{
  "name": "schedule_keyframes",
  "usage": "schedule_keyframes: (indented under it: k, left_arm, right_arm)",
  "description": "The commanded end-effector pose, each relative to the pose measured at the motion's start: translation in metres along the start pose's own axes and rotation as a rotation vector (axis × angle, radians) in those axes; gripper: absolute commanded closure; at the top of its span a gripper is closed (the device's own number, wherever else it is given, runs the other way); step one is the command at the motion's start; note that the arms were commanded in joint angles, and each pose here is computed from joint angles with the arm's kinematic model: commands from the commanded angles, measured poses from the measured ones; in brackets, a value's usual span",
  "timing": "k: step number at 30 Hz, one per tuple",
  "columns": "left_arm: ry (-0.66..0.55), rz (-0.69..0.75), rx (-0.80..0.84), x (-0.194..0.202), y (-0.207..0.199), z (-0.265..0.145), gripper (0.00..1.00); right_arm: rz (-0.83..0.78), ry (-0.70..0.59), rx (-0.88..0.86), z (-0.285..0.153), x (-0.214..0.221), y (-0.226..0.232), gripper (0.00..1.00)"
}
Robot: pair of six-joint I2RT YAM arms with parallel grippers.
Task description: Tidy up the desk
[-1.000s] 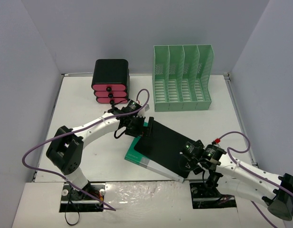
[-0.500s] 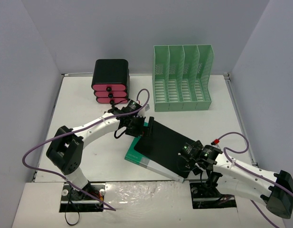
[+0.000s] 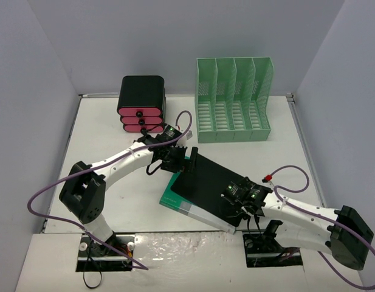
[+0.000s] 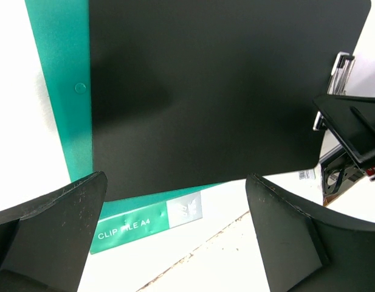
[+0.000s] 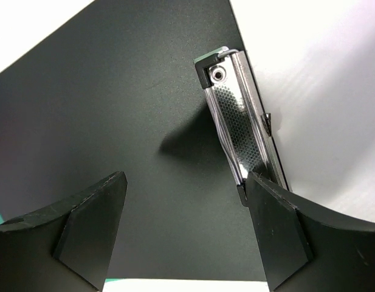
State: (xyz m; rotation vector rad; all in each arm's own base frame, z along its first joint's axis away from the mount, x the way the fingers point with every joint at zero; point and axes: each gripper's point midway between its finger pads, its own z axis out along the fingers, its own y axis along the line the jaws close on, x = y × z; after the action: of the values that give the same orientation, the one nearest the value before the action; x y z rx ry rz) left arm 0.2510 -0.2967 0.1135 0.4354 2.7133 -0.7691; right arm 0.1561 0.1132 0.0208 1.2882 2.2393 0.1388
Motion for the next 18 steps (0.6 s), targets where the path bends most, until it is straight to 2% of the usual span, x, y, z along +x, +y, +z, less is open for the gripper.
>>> schedule_keyframes:
  k: [1,18]
  left_arm:
    - [-0.089,0.057,0.032,-0.026,-0.019,-0.026,0.03]
    - [-0.084,0.053,0.007,-0.026,-0.01,-0.025,0.03]
  right_arm:
    - [-0.032,-0.051,-0.024,0.008,-0.002,0.007,0.24]
    - [-0.201,-0.018,-0.099,0.016,0.028,0.059,0.23]
